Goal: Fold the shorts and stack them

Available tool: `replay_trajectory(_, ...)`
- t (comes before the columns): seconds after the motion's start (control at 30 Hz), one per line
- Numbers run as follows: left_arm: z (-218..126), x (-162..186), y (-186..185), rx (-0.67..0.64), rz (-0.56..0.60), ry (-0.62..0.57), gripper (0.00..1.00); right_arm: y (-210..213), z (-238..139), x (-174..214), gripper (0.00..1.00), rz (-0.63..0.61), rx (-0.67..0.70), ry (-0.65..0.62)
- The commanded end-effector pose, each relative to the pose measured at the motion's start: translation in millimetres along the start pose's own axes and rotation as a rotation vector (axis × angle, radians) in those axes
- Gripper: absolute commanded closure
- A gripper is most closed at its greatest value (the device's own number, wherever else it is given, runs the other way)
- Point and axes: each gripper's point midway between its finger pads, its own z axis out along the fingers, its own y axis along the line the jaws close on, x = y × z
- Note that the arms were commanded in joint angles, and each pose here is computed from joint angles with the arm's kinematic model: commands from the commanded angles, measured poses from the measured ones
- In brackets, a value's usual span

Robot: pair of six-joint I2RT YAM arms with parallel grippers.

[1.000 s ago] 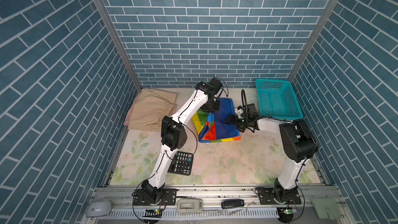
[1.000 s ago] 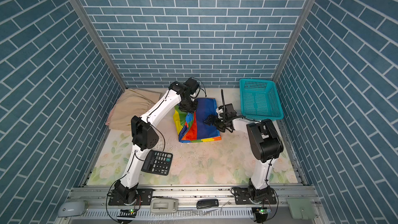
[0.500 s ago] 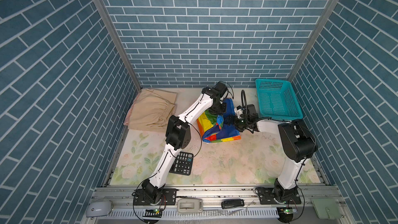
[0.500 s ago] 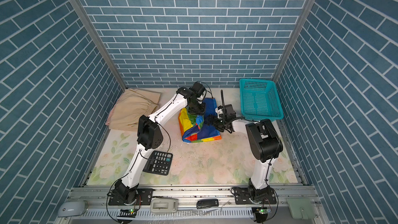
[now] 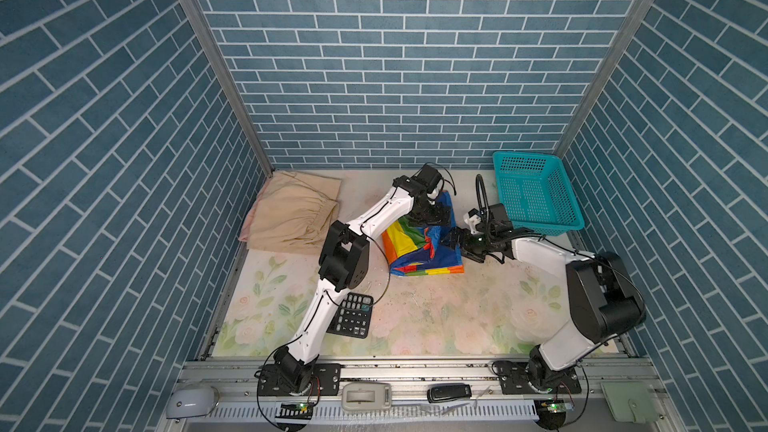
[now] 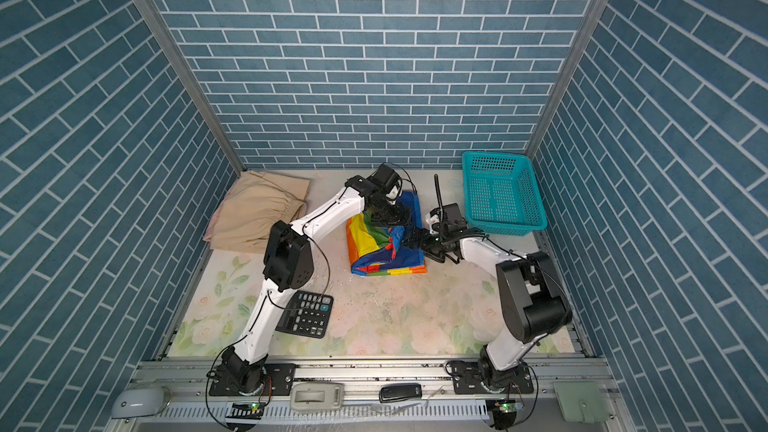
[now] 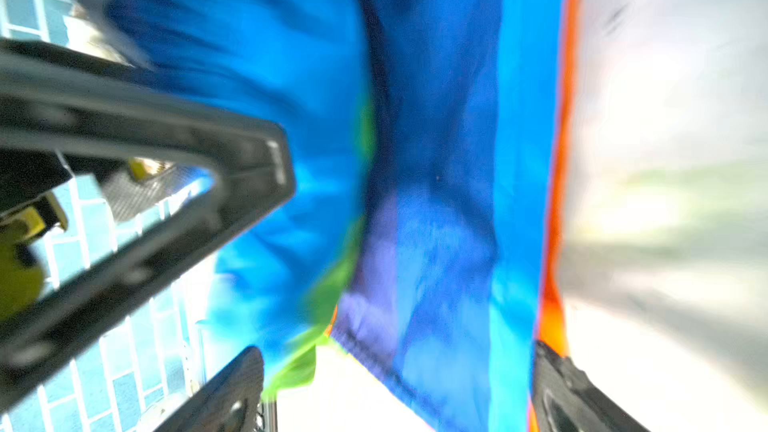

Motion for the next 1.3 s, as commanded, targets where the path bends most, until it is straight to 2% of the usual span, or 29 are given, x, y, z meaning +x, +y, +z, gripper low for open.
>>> replay_trajectory(0.0, -119.0, -49.6, -44.7, 0.105, 0.111, -0.288, 0.00, -1.4, -33.6, -10.7, 0.01, -0.106, 0.112, -0.050)
replay_trajectory(0.1, -160.5, -51.9, -30.4, 0.147, 0.074, -0.387, 0.00, 4.6, -43.5, -25.6, 0.01, -0.156, 0.155, -0.082)
replay_trajectory(0.2, -174.4, -44.6, 1.4, 0.228, -0.036, -0.460, 0.00, 14.9, -36.7, -39.4, 0.01, -0.201, 0.180, -0.092)
replay_trajectory(0.33, -155.8, -21.5, 36.4, 0.289, -0.165, -0.470, 0.00, 28.9, 1.3, -52.6, 0.01, -0.284, 0.267, -0.040)
replay_trajectory(0.53, -134.4, 1.2, 54.6, 0.358, -0.298, -0.477, 0.00, 45.3, 55.8, -70.0, 0.03, -0.382, 0.353, 0.027)
replay_trajectory(0.63, -124.8, 10.6, 60.6, 0.384, -0.351, -0.471, 0.01, 36.2, 70.4, -77.0, 0.13, -0.405, 0.430, 0.048)
replay_trajectory(0.73, -112.6, 20.6, 66.9, 0.398, -0.402, -0.466, 0.00, 22.8, 74.0, -88.1, 0.29, -0.412, 0.502, 0.030)
replay_trajectory(0.97, -52.9, 54.0, 55.0, 0.409, -0.448, -0.348, 0.00, -5.8, 89.1, -116.2, 0.59, -0.344, 0.503, 0.030)
replay_trajectory(1.27, -5.7, 95.8, 74.1, 0.343, -0.500, -0.263, 0.00, -48.0, 104.6, -130.5, 0.60, -0.264, 0.500, 0.073)
